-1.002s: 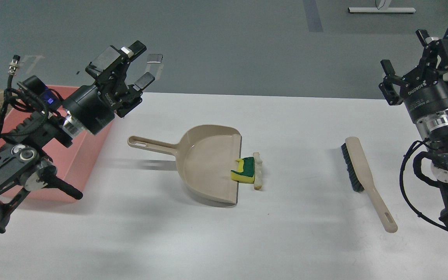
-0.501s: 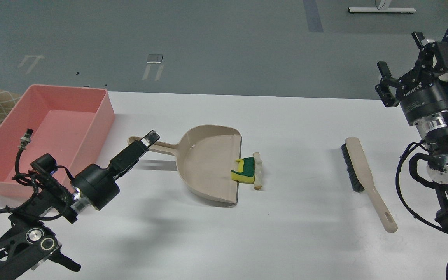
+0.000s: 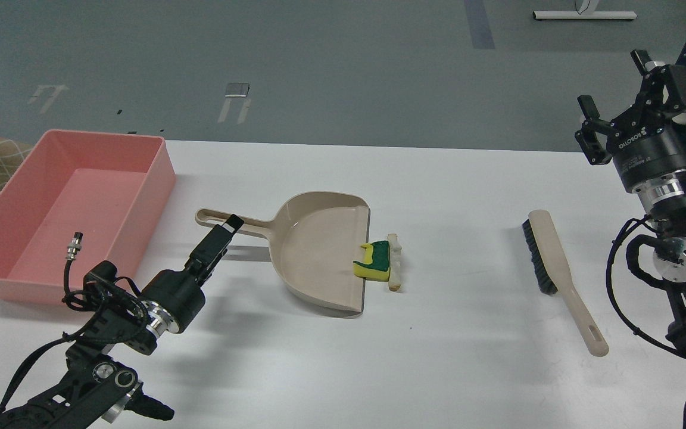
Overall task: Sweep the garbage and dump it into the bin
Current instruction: 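Lower the left gripper to the dustpan handle and grasp it, then move the right gripper down to the brush handle and grasp it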
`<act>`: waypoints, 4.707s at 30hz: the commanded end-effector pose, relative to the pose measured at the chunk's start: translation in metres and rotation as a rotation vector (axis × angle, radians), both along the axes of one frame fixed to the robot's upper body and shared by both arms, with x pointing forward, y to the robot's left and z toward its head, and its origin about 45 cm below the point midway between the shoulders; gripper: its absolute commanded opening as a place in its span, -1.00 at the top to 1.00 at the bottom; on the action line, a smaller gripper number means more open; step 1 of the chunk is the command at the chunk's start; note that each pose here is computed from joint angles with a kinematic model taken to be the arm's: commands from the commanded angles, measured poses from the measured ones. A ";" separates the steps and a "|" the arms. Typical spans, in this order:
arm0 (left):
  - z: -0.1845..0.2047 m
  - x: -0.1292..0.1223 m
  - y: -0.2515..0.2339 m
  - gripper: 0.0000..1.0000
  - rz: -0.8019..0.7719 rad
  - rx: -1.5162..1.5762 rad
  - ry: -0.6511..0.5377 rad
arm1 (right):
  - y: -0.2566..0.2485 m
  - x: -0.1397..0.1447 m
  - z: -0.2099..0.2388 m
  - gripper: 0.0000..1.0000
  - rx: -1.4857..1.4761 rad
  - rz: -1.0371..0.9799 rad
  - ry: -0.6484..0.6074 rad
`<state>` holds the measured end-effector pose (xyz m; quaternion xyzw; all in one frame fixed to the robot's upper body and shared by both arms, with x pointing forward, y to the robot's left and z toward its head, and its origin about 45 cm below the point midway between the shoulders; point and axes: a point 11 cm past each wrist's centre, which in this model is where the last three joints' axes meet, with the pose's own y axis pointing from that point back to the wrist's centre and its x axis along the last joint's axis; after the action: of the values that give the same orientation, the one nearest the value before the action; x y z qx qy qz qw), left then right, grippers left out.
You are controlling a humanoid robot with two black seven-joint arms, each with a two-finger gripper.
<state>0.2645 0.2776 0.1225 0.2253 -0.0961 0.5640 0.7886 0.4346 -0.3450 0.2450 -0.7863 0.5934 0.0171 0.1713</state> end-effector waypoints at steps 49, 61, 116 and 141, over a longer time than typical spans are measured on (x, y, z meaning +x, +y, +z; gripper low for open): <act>-0.025 0.053 -0.004 1.00 0.152 0.000 0.004 | -0.016 -0.015 0.003 -1.00 -0.038 -0.014 -0.013; -0.015 0.062 -0.009 1.00 0.219 -0.008 -0.068 | -0.064 -0.088 0.015 -1.00 -0.579 0.185 0.213; 0.003 0.062 -0.021 1.00 0.255 -0.047 -0.198 | -0.035 -0.192 -0.069 -0.33 -1.240 0.638 0.592; 0.005 0.061 -0.022 1.00 0.250 -0.052 -0.203 | -0.027 -0.190 -0.075 -0.04 -1.241 0.642 0.598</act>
<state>0.3258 0.2552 0.1279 0.1564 -0.1322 0.6797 0.7043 0.2440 -0.3702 0.1696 -0.8379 0.2575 -0.0564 -0.4780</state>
